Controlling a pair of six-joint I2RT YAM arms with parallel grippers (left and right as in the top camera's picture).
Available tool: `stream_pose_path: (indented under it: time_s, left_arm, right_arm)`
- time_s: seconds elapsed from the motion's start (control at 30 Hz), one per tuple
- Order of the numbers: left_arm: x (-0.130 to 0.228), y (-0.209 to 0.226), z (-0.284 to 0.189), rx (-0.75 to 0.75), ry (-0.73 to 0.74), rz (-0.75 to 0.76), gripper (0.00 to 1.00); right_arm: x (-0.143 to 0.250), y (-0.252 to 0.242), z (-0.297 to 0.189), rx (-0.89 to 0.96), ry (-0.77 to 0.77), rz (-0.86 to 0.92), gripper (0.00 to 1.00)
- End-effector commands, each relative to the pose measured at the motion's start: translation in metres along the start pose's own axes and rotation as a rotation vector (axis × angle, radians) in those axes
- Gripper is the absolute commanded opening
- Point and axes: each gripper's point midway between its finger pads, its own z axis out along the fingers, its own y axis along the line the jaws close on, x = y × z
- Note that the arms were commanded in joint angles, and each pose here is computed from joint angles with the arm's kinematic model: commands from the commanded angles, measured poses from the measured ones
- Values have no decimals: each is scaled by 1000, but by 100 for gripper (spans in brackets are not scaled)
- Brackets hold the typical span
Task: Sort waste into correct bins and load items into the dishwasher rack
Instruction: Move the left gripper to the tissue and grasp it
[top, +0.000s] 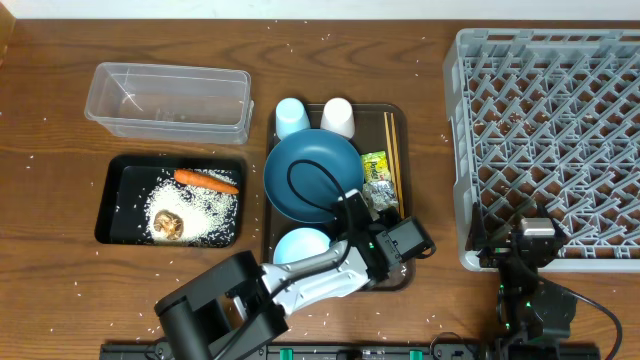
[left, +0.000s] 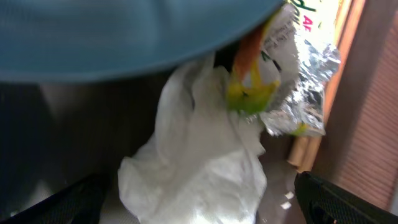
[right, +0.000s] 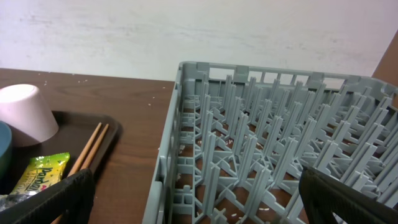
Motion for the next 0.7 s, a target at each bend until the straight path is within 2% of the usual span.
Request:
stream_pose_path:
  time_s: [0.0,0.23,0.3,0.47,0.6,0.67]
  left_arm:
    - [-4,6,5,-20,-39,25,98]
    - [-4,6,6,-21,-38,27,99]
    - [-4,6,6,-22,-37,26,94]
    - [-3,6,6,-22,-33,26,70]
    - [-3,6,6,-22,-34,27,64]
    - [-3,6,6,-22,-34,27,54]
  right_arm:
    - [1,1,0,-4,4,1,99]
    - [1,1,0,-4,4,1,99]
    - [1,2,0,-4,4,1,99]
    - [1,1,0,-4,4,1,99]
    - [1,1,0,-4,4,1,99]
    - [1,1,0,-4,4,1,99]
